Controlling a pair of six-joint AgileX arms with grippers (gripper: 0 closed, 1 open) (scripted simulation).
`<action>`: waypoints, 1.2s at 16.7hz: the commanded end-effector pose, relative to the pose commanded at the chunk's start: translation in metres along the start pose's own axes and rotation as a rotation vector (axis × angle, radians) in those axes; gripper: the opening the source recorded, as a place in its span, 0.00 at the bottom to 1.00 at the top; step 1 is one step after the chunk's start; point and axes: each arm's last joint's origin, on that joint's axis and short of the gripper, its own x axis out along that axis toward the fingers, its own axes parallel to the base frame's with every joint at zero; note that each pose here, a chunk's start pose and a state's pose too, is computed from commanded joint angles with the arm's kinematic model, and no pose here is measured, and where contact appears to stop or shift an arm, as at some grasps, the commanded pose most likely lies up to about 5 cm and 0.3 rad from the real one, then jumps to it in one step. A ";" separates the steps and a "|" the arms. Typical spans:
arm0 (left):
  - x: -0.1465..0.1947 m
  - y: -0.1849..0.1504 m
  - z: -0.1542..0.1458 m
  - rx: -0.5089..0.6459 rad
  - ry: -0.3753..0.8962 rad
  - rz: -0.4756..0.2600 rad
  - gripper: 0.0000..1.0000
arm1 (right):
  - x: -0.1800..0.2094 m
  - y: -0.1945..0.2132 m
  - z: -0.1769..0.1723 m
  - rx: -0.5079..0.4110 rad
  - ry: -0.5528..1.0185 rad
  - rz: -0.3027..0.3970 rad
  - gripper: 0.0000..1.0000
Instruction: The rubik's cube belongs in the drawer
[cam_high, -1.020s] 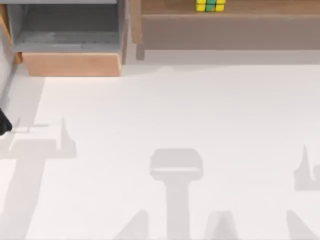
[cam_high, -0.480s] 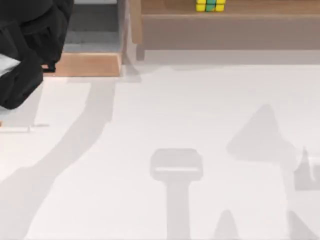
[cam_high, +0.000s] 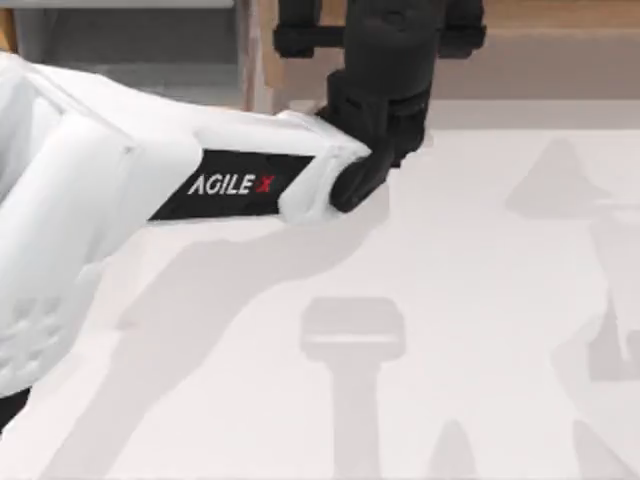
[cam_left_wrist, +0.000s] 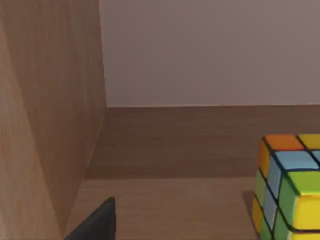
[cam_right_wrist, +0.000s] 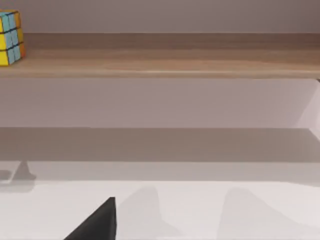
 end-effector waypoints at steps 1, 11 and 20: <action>0.002 -0.015 -0.014 0.000 -0.001 0.002 1.00 | 0.000 0.000 0.000 0.000 0.000 0.000 1.00; 0.005 -0.049 -0.053 -0.003 -0.009 0.014 1.00 | 0.000 0.000 0.000 0.000 0.000 0.000 1.00; 0.032 -0.057 -0.046 -0.011 -0.022 0.010 1.00 | 0.000 0.000 0.000 0.000 0.000 0.000 1.00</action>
